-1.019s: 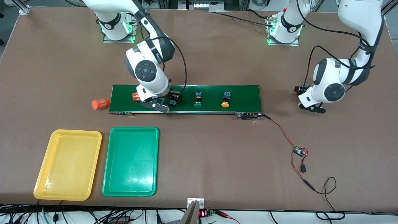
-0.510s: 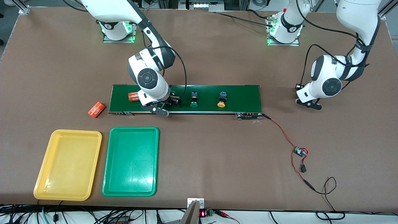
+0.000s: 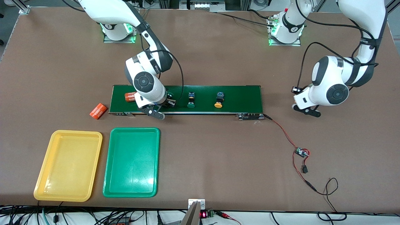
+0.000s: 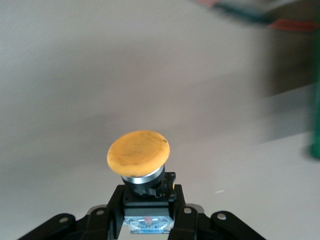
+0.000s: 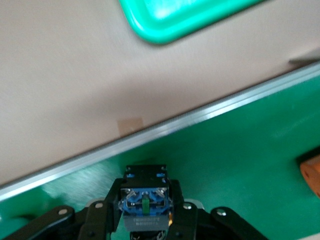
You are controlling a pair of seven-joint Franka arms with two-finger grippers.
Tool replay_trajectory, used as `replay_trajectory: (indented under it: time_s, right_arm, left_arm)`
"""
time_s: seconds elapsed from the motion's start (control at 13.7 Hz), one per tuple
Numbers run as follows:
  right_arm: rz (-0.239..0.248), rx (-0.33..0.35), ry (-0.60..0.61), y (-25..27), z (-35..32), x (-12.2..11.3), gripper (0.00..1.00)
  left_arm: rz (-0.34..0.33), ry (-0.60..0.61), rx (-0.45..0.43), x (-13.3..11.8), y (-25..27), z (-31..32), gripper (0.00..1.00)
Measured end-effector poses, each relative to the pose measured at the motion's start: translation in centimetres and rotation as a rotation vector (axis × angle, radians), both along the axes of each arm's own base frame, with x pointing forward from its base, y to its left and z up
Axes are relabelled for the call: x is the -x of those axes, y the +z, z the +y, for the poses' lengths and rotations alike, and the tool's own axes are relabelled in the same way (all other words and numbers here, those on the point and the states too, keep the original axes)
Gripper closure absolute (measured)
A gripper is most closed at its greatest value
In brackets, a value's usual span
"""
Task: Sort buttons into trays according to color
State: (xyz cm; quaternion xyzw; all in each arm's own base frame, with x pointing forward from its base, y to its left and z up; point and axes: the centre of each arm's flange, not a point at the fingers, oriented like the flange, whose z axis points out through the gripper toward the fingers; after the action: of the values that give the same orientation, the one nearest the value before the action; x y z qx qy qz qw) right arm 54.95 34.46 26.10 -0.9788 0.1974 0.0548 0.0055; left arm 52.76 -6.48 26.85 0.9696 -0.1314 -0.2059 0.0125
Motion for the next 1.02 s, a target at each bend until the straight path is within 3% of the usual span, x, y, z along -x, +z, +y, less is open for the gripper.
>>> replay_trajectory:
  time_s: [0.22, 0.44, 0.66, 0.8, 1.02]
  right_arm:
    - [-0.085, -0.039, 0.009, 3.7, -3.6, -4.8, 0.59]
    - [-0.148, -0.031, 0.130, 5.2, -11.9, -9.8, 0.59]
    - [-0.199, -0.005, 0.266, 3.4, -17.4, -13.3, 0.59]
    - [-0.226, 0.010, 0.327, 0.3, -18.1, -14.3, 0.59]
    - [-0.251, 0.024, 0.440, -4.2, -18.2, -14.8, 0.59]
  left_arm:
    - [-0.028, 0.099, 0.043, -0.6, 1.8, -6.5, 0.59]
    - [-0.055, 0.153, 0.083, -0.5, 2.0, -13.0, 0.59]
    - [-0.081, 0.146, 0.119, -0.1, -1.0, -16.9, 0.59]
    - [-0.079, 0.142, 0.132, 0.1, -2.5, -18.1, 0.59]
    - [-0.092, 0.152, 0.137, -0.3, -2.0, -18.4, 0.36]
